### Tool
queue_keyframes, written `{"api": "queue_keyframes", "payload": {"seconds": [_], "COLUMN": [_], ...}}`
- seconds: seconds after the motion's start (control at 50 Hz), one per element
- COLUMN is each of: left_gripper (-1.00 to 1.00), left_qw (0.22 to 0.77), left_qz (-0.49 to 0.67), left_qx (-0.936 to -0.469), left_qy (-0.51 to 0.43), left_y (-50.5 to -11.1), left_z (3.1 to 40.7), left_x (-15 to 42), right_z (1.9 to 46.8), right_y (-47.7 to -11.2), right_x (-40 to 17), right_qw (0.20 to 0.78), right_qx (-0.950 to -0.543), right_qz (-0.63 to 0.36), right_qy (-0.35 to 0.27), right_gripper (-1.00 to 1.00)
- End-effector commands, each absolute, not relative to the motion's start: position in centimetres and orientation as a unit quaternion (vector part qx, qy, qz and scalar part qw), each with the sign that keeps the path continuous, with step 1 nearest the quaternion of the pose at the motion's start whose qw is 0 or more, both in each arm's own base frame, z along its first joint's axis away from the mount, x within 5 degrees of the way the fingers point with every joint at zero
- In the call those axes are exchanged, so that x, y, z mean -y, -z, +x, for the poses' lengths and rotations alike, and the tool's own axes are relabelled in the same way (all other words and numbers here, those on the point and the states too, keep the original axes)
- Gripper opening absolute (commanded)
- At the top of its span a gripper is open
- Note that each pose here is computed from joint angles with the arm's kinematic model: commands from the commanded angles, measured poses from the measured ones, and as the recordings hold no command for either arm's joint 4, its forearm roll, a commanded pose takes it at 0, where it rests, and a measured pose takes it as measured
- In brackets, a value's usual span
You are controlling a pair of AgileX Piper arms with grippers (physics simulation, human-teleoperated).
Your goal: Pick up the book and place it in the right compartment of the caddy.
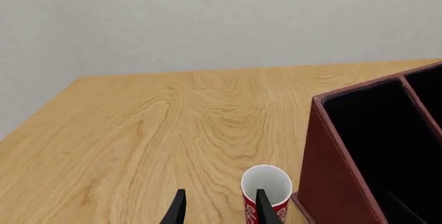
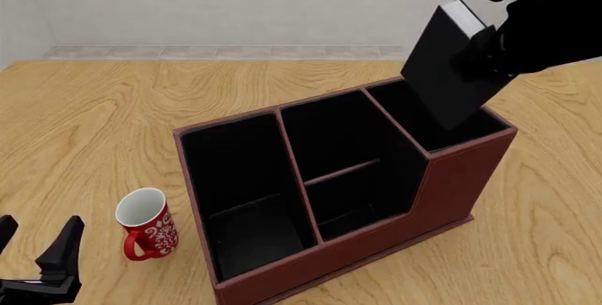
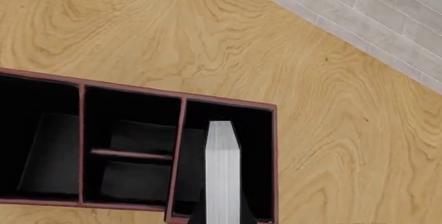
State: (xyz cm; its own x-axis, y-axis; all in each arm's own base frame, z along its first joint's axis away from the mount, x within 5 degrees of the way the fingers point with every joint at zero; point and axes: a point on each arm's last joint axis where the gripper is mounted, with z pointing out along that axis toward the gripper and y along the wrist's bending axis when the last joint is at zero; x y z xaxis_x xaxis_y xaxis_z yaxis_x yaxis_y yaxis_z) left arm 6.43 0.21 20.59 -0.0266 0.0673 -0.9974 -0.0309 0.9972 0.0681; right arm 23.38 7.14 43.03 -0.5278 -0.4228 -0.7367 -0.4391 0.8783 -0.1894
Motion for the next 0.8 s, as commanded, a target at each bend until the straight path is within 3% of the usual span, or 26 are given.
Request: {"api": "queue_keyframes", "payload": {"seconds": [0.02,0.8], "left_gripper": [1.0,1.0], "left_qw": [0.697,0.688], "left_qz": [0.012,0.018], "left_qx": [-0.716,-0.724], "left_qy": [-0.037,-0.036], "left_y": [-20.5,-20.4], "left_z": [6.4,6.4], "left_x": [-0.2,-0.2], "right_z": [23.8,25.8], "right_y": [-42.3,-39.2], "right_x": [-7.0,-7.3], "right_qw": [0.422,0.405], "right_qx": [-0.877,-0.888], "right_qz": [-0.231,-0.218], "right_qy": [-0.012,-0.014], "right_gripper": [-1.0,-1.0]}}
